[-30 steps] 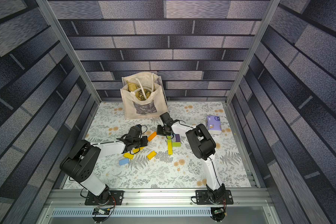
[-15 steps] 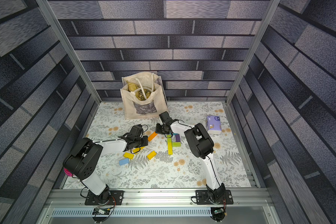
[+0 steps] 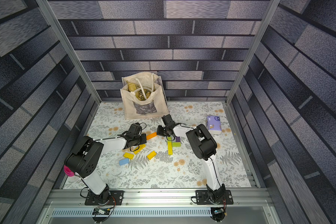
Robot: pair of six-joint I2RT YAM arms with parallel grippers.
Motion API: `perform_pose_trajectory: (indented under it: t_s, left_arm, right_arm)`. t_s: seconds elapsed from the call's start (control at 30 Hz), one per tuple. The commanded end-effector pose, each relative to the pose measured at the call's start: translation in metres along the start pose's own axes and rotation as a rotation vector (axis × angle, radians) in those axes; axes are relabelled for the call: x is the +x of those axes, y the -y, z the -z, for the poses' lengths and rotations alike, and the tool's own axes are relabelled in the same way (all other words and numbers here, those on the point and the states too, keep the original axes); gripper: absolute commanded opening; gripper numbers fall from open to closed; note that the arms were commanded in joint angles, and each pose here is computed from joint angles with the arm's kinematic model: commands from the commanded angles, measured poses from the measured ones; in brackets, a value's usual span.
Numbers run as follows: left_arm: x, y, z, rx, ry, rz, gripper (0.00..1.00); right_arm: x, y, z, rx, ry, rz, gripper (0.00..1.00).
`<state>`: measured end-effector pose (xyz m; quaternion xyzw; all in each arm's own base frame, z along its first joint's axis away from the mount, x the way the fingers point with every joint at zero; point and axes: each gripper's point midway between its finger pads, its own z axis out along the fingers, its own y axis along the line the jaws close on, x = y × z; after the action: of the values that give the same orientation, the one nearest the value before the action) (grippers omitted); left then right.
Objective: Assemble the letter p with building blocks
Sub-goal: Adjust the building block at the center of the board.
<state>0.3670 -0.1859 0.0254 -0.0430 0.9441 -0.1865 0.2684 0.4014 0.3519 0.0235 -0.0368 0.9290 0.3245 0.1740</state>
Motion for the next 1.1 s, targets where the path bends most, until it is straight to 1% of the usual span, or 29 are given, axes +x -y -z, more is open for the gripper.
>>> perform_pose_trajectory:
  t_s: [0.0,0.3,0.47,0.8,1.07]
  left_arm:
    - [0.009,-0.012,-0.007,-0.039,-0.039,-0.015,0.0]
    - [0.007,-0.015,-0.008,-0.037,-0.039,-0.015,0.0]
    - [0.007,-0.016,-0.008,-0.034,-0.038,-0.014,0.0]
    - [0.002,-0.021,-0.01,-0.033,-0.03,-0.003,0.0]
    - [-0.001,-0.011,-0.017,0.02,-0.041,-0.005,0.0]
  right_arm:
    - [0.03,0.018,-0.001,0.044,-0.082,-0.06,0.0]
    - [0.042,0.018,0.007,0.048,-0.097,-0.068,0.0]
    - [0.043,0.022,0.011,0.07,-0.09,-0.076,0.0]
    - [0.043,0.019,0.012,0.066,-0.1,-0.074,0.0]
    - [0.044,0.015,0.012,0.056,-0.107,-0.075,0.0]
